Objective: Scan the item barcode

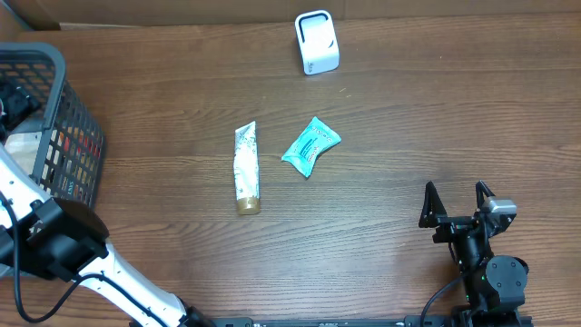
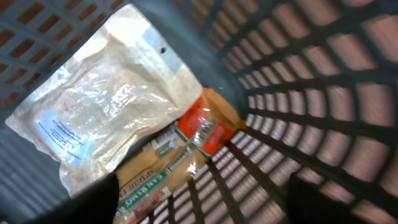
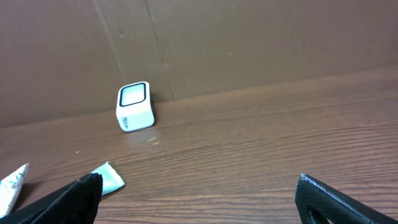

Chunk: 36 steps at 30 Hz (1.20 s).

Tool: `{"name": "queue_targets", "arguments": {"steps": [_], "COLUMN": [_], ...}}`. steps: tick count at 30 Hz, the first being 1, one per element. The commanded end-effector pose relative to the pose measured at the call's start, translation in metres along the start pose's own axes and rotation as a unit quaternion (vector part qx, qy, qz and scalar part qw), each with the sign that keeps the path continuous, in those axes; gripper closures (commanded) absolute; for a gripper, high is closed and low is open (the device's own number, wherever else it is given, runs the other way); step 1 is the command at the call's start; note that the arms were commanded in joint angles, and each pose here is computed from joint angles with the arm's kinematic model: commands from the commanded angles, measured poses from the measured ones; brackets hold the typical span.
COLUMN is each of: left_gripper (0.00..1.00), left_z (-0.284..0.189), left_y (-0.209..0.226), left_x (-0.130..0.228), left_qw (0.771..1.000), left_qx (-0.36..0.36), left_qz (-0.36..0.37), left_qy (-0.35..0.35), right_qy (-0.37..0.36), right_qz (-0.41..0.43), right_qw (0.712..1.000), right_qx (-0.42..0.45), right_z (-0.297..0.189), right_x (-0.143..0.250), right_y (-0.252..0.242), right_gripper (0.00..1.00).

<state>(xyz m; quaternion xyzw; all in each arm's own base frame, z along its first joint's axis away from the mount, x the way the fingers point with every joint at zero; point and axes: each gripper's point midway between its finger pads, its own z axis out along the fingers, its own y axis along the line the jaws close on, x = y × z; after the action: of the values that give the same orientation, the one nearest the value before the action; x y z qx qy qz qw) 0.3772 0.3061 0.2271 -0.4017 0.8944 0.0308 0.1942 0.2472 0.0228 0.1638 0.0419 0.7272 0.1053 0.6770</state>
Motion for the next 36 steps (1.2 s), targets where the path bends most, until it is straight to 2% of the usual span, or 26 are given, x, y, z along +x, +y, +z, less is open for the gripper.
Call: {"name": "queue_targets", "arguments": {"steps": [1,5,17,25,36], "left_gripper": [0.17,0.16,0.19,0.22,0.21], "left_z": [0.018,0.025,0.086,0.118,0.159], "left_y": [0.028,0.049,0.109,0.109,0.115], "left_x": [0.001,-0.011,0.007,-0.004,-0.007], "left_qw": [0.998,0.996,0.992,0.98,0.961], "left_qx": [-0.054,-0.085,-0.103,-0.09,-0.095], "left_qz": [-0.01,0.011,0.071,0.175,0.254], "left_qy": [0.007,-0.012,0.024,-0.008,-0.051], "right_qy": [0.002,0.002,0.002,0.002,0.002], "right_qz": [-0.002,-0.002,-0.002,-0.002,-0.002], "right_qw": [1.0,1.0,1.0,1.0,1.0], "right_qx": [0.0,0.0,0.0,-0.001,0.0], "right_z": [0.001,0.001,0.001,0.001,0.001], "right_x": [0.003,0.004,0.003,0.003,0.003], "right_y": [0.0,0.0,0.0,0.0,0.0], "right_gripper": [0.0,0.0,0.0,0.0,0.0]}}
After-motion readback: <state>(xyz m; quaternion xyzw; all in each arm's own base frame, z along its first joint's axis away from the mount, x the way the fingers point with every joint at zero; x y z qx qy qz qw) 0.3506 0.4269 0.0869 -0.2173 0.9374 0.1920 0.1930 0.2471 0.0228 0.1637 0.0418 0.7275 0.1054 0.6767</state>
